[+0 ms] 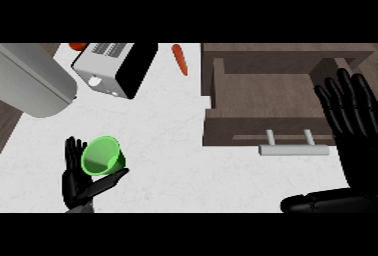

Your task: Pick up the cup, place it into the drawer and close the drawer

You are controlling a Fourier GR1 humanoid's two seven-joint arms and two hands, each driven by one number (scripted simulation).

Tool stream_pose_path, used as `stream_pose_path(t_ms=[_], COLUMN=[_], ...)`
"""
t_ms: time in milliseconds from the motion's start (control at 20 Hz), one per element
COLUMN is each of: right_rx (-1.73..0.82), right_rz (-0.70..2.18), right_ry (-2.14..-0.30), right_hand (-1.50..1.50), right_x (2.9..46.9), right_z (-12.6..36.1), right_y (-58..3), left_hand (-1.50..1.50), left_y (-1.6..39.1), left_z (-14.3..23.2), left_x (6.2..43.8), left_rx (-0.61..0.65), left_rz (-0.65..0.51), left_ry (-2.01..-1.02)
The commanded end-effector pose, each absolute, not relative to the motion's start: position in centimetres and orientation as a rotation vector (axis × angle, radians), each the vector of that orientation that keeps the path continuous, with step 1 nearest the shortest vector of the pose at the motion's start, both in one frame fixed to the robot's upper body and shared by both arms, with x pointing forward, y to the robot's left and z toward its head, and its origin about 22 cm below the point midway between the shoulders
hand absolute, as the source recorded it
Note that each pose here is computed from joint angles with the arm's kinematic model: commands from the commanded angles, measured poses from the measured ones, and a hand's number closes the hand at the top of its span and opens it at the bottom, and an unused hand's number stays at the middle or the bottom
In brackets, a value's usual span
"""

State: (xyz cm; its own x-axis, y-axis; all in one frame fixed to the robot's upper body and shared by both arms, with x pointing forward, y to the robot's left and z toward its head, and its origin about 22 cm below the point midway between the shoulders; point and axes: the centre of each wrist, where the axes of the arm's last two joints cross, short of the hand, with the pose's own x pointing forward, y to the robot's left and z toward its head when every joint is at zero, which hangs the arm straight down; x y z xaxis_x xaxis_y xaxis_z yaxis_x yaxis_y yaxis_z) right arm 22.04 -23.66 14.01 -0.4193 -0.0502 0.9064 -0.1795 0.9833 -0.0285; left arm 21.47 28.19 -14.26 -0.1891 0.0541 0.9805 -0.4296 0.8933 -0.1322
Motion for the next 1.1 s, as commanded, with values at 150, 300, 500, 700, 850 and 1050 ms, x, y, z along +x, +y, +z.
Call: stream_pose_path(t_ms=[150,300,500,700,850,1050], right_rx=[0.17,0.17,0.16,0.168,0.146,0.136], right_rz=[0.14,0.125,0.139,0.155,0.142,0.146], right_ry=[-2.005,-1.992,-1.987,-2.012,-2.004,-1.997], right_hand=[-1.5,-1.5,-1.5,-1.5,-1.5,-1.5], right_x=[19.9,21.9,23.0,23.3,22.8,22.0], right_z=[14.4,13.3,14.5,15.6,14.5,13.0], right_y=[-24.8,-24.9,-23.6,-24.2,-22.4,-23.8], left_hand=[-1.5,-1.5,-1.5,1.5,1.5,1.5], left_y=[29.7,26.8,28.0,27.6,26.9,27.2], left_z=[-14.3,-15.7,-15.0,-15.1,-16.6,-14.8], left_x=[22.5,22.1,23.1,24.1,22.4,23.6], left_rx=[0.22,0.147,0.063,-0.038,-0.035,0.069], left_rz=[0.483,0.508,0.504,0.513,0.504,0.479], left_ry=[-1.708,-1.722,-1.777,-1.805,-1.826,-1.895])
